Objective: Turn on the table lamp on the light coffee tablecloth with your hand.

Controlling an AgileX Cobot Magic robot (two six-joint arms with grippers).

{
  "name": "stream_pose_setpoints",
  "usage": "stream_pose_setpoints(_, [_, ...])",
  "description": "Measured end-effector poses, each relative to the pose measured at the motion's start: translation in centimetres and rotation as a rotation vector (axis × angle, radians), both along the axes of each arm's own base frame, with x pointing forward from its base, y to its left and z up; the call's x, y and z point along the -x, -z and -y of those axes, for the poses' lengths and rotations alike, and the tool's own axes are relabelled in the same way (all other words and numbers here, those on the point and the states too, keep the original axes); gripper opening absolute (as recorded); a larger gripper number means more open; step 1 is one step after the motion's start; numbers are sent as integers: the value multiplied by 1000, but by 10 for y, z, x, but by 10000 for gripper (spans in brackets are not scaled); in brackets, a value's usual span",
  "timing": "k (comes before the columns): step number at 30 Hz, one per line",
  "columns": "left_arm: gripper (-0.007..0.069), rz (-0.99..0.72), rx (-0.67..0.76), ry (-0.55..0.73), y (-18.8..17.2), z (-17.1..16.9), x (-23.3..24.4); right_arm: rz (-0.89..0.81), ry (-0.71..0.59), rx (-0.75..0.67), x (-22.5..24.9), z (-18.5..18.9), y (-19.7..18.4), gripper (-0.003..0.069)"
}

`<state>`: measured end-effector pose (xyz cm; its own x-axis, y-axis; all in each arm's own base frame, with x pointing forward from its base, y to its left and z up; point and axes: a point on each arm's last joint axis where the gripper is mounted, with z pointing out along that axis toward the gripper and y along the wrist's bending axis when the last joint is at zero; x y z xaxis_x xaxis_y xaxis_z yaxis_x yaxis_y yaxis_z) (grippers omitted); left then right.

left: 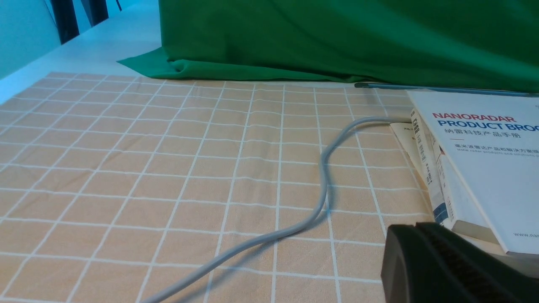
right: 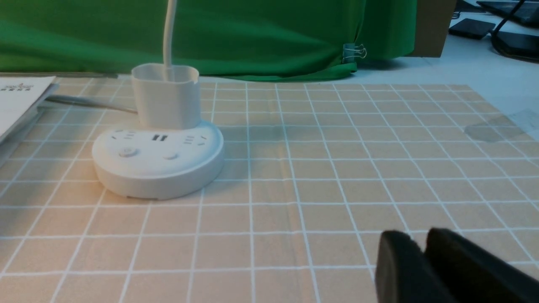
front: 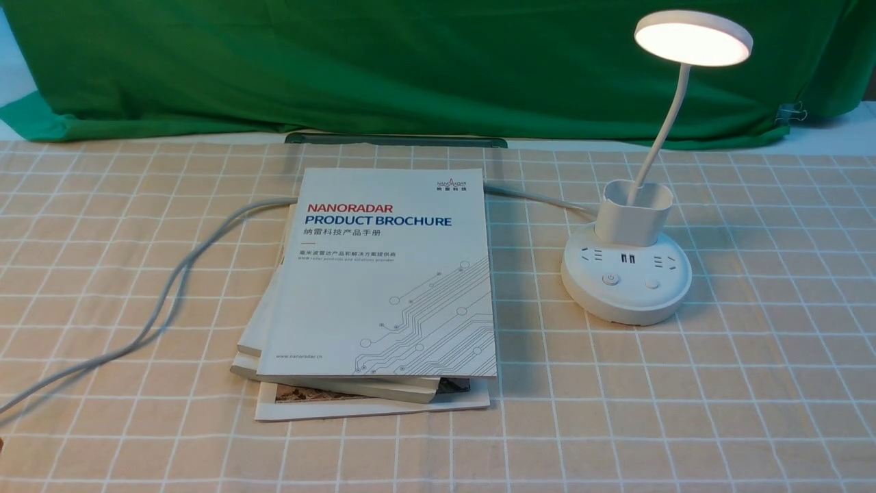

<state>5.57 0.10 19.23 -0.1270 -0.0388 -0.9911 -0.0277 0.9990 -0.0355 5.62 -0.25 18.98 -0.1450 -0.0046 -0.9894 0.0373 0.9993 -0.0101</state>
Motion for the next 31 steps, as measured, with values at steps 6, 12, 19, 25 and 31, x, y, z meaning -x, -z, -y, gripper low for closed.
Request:
stream_pose_setpoints(6, [21,0,0,0,0,0,0,0,0,0,0,0,0,168])
stream_pose_setpoints(12, [21,0,0,0,0,0,0,0,0,0,0,0,0,182])
stream_pose_setpoints(19, [21,0,0,0,0,0,0,0,0,0,0,0,0,199])
stream_pose_setpoints(25, [21,0,0,0,0,0,0,0,0,0,0,0,0,213])
stream_pose_setpoints(31, [21,0,0,0,0,0,0,0,0,0,0,0,0,229])
